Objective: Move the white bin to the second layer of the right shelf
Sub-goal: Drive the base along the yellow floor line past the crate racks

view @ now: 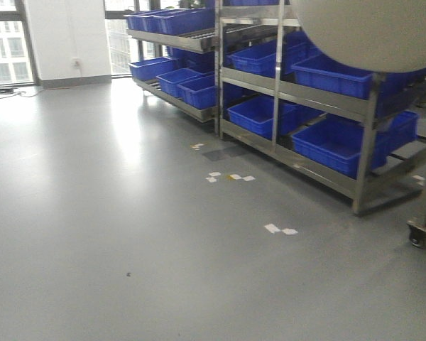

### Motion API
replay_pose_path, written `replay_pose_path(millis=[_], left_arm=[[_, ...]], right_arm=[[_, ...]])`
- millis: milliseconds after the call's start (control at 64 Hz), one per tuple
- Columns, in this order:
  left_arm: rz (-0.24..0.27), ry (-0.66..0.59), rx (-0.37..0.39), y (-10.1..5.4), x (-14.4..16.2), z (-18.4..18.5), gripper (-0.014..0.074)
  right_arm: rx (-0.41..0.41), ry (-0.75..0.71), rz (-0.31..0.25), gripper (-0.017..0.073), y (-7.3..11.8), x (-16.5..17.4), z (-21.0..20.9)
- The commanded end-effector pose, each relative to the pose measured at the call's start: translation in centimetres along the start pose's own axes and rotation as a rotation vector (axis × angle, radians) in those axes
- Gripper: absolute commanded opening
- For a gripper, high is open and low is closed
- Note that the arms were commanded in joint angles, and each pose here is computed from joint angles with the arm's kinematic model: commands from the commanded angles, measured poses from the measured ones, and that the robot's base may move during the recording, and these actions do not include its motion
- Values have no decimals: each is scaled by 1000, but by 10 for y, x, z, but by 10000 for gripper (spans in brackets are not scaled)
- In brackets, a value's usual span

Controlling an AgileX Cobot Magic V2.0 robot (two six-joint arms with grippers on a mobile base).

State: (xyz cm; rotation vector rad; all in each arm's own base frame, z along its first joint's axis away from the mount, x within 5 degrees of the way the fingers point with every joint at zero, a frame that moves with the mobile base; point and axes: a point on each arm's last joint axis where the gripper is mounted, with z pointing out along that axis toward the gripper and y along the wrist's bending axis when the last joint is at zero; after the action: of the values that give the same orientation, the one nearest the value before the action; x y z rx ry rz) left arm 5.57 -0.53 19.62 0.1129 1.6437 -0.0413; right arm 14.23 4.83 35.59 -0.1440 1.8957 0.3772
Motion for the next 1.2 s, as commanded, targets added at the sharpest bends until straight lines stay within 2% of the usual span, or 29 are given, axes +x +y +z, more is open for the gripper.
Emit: replay_pose_path(millis=[0,1188], left_arm=[[-3,-64,3,0,4,1,85],[-3,-64,3,0,4,1,85]], right_arm=[[-9,-147,3,56,2,-20,-7],[-9,-147,3,56,2,-20,-7]])
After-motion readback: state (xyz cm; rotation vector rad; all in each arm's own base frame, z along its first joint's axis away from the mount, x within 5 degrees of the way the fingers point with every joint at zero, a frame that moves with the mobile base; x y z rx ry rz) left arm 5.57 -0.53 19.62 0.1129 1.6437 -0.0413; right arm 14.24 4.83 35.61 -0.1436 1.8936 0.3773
